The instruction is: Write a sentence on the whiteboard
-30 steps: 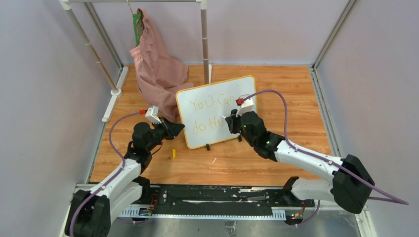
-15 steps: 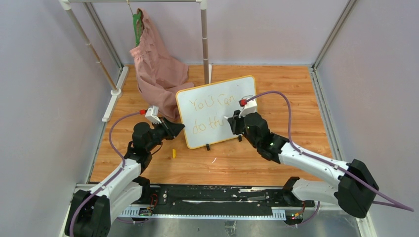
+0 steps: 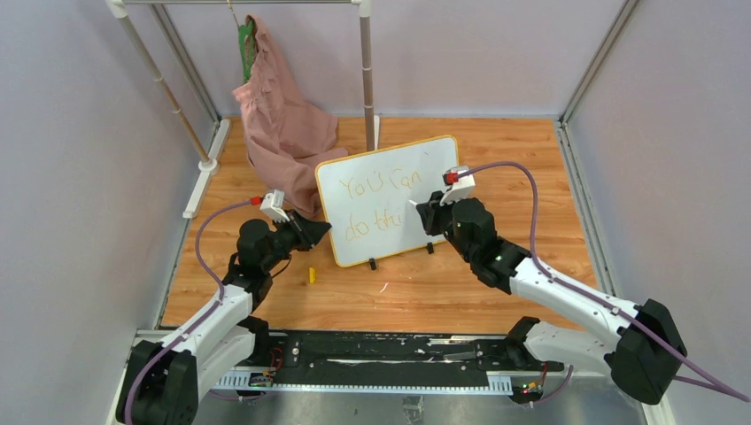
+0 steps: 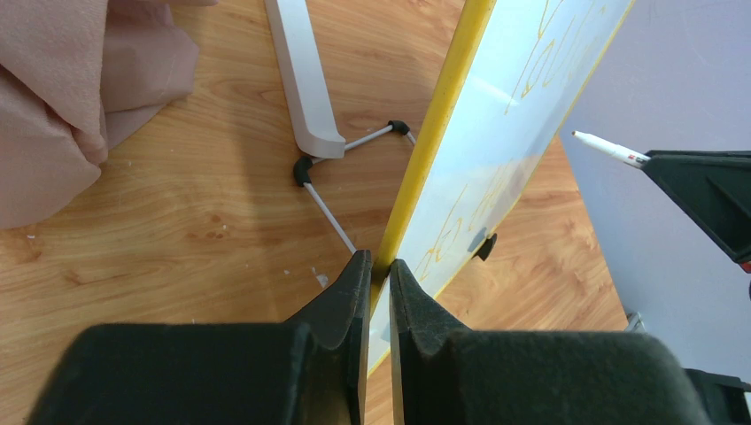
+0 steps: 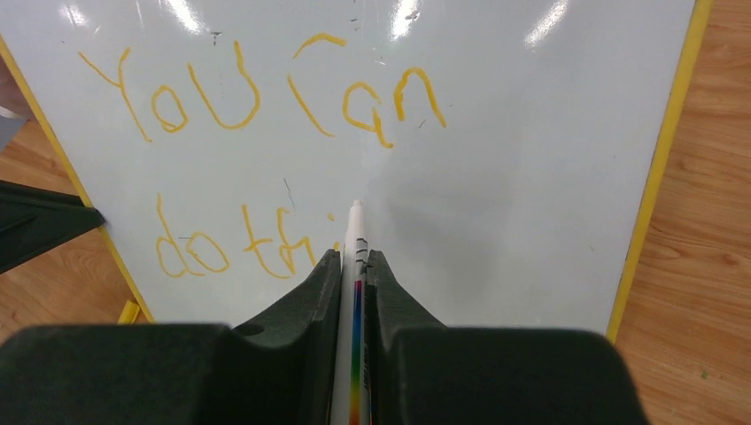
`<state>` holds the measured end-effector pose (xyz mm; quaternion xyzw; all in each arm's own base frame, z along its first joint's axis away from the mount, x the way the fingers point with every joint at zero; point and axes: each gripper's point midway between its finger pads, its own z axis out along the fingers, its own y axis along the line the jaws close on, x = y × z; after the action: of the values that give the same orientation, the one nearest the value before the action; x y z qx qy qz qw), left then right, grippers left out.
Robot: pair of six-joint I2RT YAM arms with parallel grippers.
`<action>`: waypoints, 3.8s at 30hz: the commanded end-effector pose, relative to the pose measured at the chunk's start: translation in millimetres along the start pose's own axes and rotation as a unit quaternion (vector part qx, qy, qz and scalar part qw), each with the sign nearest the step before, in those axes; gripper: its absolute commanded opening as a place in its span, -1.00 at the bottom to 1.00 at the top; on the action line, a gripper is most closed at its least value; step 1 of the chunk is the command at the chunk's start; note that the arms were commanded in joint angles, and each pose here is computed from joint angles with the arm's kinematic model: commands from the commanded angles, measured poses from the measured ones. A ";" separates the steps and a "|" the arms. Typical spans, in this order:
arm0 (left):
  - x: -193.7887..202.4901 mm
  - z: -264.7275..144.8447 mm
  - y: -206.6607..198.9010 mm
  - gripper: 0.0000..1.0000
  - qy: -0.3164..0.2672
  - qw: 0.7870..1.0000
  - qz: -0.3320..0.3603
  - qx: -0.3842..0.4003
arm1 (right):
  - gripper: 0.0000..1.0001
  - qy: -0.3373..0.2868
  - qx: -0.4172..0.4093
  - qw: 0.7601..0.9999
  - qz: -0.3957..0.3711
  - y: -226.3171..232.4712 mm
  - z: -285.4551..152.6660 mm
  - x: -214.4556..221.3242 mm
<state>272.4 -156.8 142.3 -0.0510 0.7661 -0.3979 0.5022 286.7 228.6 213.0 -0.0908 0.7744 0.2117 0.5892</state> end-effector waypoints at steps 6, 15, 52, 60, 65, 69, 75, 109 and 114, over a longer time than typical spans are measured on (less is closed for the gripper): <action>-10.4 -0.3 -11.5 -1.00 -0.021 1.000 0.006 0.022 | -1.00 -0.005 -0.017 1.000 0.013 3.2 9.9 0.7; -9.8 -0.1 -11.1 -1.00 -0.020 1.000 0.005 0.021 | -1.00 -0.004 -0.019 1.000 0.012 6.8 16.2 -2.2; -9.1 0.3 -10.6 -1.00 -0.018 1.000 0.005 0.021 | -1.00 0.030 0.017 0.999 -0.001 -14.2 5.0 25.6; -9.3 0.3 -10.5 -1.00 -0.018 1.000 0.004 0.020 | -1.00 0.039 0.017 0.999 -0.002 -12.3 9.7 27.4; -9.9 0.1 -11.3 -1.00 -0.019 1.000 0.005 0.022 | -1.00 0.043 0.014 0.999 -0.004 -9.6 12.8 27.8; -10.2 0.0 -11.6 -1.00 -0.020 1.000 0.005 0.022 | -1.00 0.045 0.015 0.999 -0.004 -9.4 14.8 28.1; -9.6 0.2 -11.1 -1.00 -0.019 1.000 0.005 0.021 | -1.00 0.048 0.006 0.999 -0.004 -4.8 17.8 28.0; -9.8 0.0 -11.5 -1.00 -0.019 1.000 0.005 0.022 | -1.00 0.088 0.018 0.996 -0.017 -9.4 8.7 60.7; -9.6 0.1 -11.5 -1.00 -0.019 1.000 0.005 0.022 | -1.00 0.088 0.025 0.996 -0.018 -12.4 7.2 60.8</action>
<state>272.1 -157.1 142.3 -0.0502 0.7661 -0.3987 0.5017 284.6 239.0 163.4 -0.1146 0.8148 0.1992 0.5323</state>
